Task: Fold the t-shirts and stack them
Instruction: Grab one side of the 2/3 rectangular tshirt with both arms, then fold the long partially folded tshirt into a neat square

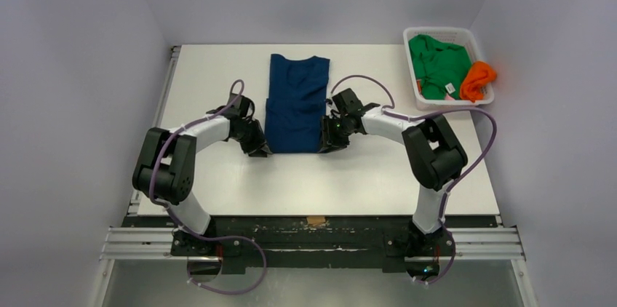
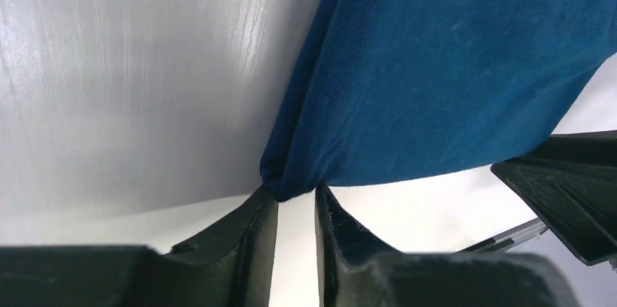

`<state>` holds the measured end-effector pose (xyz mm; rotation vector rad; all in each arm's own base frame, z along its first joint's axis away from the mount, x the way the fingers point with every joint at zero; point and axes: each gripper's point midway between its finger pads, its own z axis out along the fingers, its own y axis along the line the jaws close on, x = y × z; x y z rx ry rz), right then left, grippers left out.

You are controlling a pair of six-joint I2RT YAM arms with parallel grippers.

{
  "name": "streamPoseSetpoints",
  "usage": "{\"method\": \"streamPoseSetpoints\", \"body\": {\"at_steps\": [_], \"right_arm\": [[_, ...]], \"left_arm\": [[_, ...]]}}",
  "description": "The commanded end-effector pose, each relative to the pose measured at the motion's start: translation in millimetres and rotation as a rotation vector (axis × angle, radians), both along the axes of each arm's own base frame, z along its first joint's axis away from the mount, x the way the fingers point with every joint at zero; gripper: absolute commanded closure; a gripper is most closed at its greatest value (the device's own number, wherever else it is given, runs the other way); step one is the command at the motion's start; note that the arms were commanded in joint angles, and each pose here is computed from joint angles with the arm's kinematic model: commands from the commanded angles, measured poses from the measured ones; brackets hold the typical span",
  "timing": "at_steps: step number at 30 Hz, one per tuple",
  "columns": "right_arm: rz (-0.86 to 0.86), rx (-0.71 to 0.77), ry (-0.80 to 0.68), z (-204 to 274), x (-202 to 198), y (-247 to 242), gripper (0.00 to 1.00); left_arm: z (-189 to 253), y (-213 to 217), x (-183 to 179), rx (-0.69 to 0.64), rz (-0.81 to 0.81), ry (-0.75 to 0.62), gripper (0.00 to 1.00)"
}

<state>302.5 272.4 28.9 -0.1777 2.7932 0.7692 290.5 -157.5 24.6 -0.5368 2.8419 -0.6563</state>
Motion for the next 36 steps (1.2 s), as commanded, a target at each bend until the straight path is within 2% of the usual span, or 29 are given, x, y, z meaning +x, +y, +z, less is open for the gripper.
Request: {"method": "streamPoseSetpoints", "body": {"at_steps": [1, 3, 6, 12, 19, 22, 25, 30, 36], "right_arm": [[0.019, 0.017, 0.009, -7, -4, 4, 0.70], [0.028, 0.017, 0.012, -8, -6, 4, 0.81], [0.035, 0.023, 0.002, -7, -9, 2, 1.00], [0.084, 0.024, -0.023, 1, -22, -4, 1.00], [0.207, -0.001, 0.033, 7, -71, -21, 1.00], [0.250, 0.021, 0.078, 16, -99, -28, 1.00], [0.272, 0.056, 0.064, 39, -110, -29, 1.00], [0.224, 0.084, -0.098, 93, -84, -24, 1.00], [-0.001, 0.104, -0.296, 132, -9, -31, 1.00]], "left_arm": [[-5, -8, 5, -0.020, -0.016, -0.017, 0.83], [-7, -8, 6, -0.018, -0.012, -0.013, 1.00], [-10, -7, 3, -0.013, -0.010, -0.014, 1.00], [-9, -1, -17, 0.012, -0.016, -0.032, 1.00], [1, -4, -54, 0.008, -0.053, -0.020, 1.00], [16, -10, -82, 0.008, -0.090, -0.019, 1.00], [44, -15, -93, 0.000, -0.112, -0.089, 1.00], [108, -28, -69, -0.079, -0.131, -0.302, 1.00], [163, -30, 1, 0.003, -0.084, -0.535, 1.00]]}}
